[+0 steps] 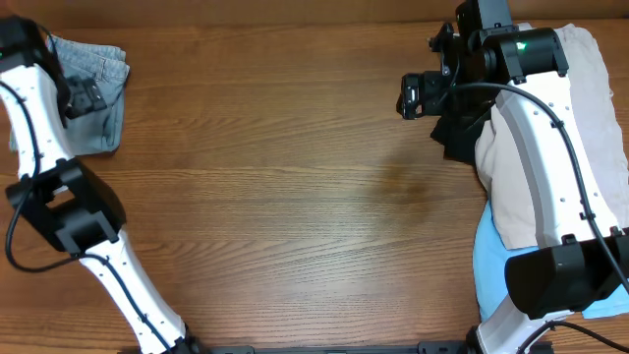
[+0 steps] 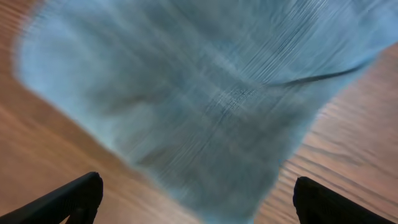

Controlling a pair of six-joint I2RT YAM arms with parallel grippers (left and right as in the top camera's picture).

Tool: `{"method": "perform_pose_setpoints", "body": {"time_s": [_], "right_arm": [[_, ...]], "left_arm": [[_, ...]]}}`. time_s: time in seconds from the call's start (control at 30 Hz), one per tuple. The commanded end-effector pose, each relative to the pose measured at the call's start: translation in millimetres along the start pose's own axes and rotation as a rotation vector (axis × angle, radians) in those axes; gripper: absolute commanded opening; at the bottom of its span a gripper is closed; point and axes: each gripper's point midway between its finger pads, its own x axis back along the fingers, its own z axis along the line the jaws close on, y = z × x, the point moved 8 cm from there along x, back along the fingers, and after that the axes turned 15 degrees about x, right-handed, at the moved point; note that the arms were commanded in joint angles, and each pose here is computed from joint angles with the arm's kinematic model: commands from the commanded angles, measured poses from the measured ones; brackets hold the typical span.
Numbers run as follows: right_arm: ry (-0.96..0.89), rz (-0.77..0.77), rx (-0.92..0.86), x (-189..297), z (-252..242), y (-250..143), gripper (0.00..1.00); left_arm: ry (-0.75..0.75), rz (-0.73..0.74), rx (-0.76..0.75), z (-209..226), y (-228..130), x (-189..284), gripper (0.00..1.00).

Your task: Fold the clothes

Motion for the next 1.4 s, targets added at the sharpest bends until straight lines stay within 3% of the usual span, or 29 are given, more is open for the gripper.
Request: {"method": "perform_pose_setpoints", "body": {"time_s": [0.0,0.3,0.8,1.37], "right_arm": [[-0.029,-0.030,0.018,11,-1,1,1.00],[-0.030,-0.031,0.018,11,-1,1,1.00],[-0.048,-0.029,0.018,11,-3,1,1.00],[-0.048,-0.030,0.018,11,-3,1,1.00]], "left_arm": [[0.033,0.050,-0.063,-5,-8,-30,1.00],[-0.029,0.099,-0.083,-24,-18,-83,1.00],[-0.083,0.125,-0.293,-101,-57,-131,0.98],[-0.118,0.087,-0.393,-153,-79,-132,1.00]]}}
